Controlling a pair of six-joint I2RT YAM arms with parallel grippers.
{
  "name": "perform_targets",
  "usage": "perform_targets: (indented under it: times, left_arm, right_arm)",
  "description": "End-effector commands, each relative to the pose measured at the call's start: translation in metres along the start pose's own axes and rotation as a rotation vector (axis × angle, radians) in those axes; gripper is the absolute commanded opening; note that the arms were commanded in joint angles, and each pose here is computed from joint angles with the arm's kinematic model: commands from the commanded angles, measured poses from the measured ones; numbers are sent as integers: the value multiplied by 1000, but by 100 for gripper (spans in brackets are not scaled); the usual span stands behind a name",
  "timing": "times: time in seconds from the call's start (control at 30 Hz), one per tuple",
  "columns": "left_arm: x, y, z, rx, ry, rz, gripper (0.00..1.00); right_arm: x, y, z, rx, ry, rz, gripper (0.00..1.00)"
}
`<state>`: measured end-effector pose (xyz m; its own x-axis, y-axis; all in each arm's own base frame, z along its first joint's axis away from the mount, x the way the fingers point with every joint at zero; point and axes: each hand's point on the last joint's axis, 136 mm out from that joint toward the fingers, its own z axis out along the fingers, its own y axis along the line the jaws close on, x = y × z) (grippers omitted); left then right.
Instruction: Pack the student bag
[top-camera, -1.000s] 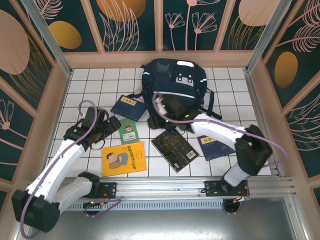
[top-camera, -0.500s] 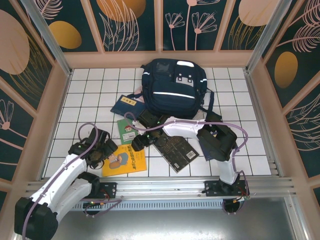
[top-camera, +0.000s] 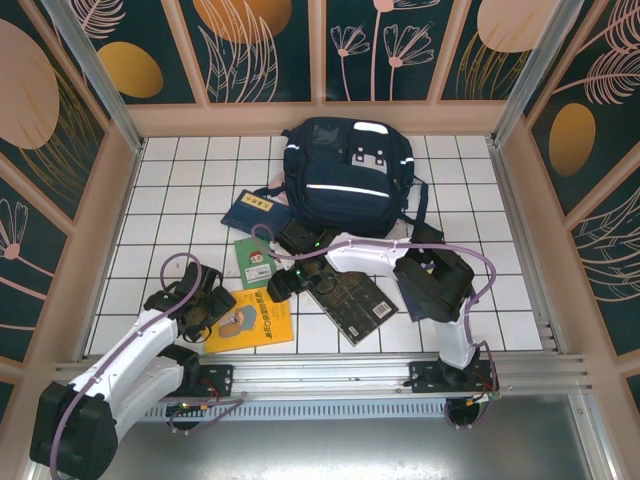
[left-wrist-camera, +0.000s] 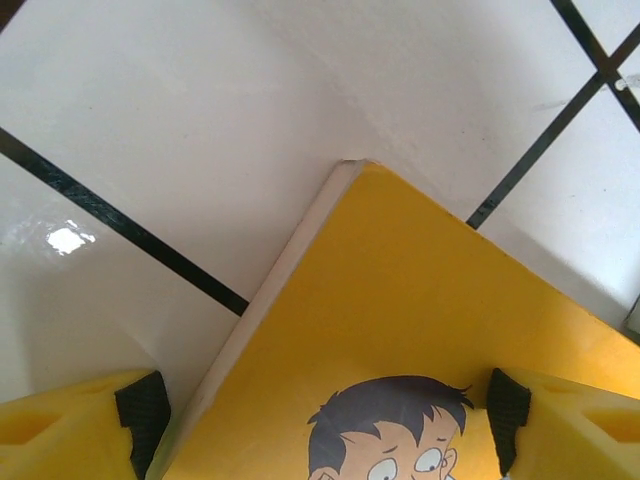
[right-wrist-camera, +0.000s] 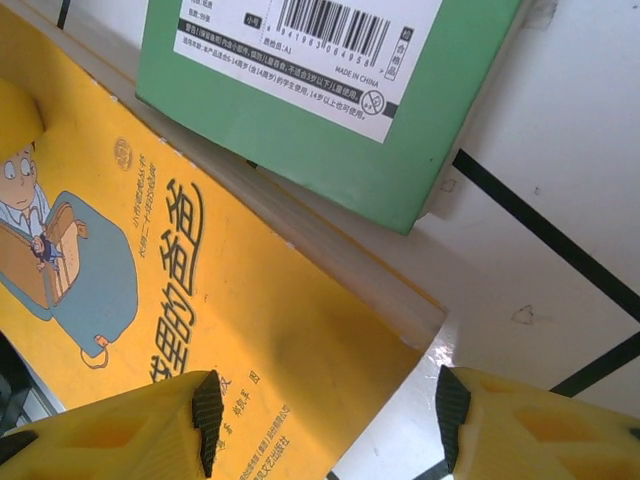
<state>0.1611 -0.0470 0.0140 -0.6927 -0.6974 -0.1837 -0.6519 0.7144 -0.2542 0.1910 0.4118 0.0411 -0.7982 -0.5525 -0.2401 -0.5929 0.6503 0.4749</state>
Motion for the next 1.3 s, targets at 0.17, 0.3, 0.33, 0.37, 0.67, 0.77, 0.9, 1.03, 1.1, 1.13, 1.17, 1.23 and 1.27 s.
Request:
perform_targets:
  times: [0.17,0.3,0.33,0.37,0.67,0.77,0.9,1.03,1.1,1.13,1.17,1.23,1.27]
  left_arm:
    - [12,-44,11,227,81,8,81]
    - [12,-47,10,239,83,7,80]
    - [12,-47,10,242,84,5,80]
    - [12,-48,10,245,85,5,80]
    - [-6,-63,-11,253,25,39,83]
    - [-31,-71,-39,220,-79,67,89]
    - [-65,-85,-84,209,-221,88,92]
    - [-81,-99,-109,225,-279,91,93]
    - [-84,-105,-111,224,-278,95,93]
    - [-86,-106,-111,211,-278,97,93]
    - [-86,-107,-111,203,-274,99,93]
    - [-83,-112,-108,216,-247,98,93]
    - [-80,-116,-106,235,-227,93,93]
  right_arm:
    - [9,37,6,-265,78,73,54]
    - [1,41,-7,-335,61,109,44]
    - [-1,40,-10,-345,52,118,39]
    - [-3,41,-15,-365,43,127,34]
    - [-1,41,-23,-407,48,156,0]
    - [-13,50,-45,-461,-1,186,0]
    - [-36,60,-86,-491,-49,278,0]
    - [-52,61,-121,-540,-77,369,0]
    - [-59,55,-137,-550,-123,417,0]
    - [-63,50,-144,-552,-147,444,0]
    - [-66,47,-152,-556,-172,462,0]
    - [-72,36,-165,-556,-225,507,0]
    - [-74,33,-171,-562,-246,521,0]
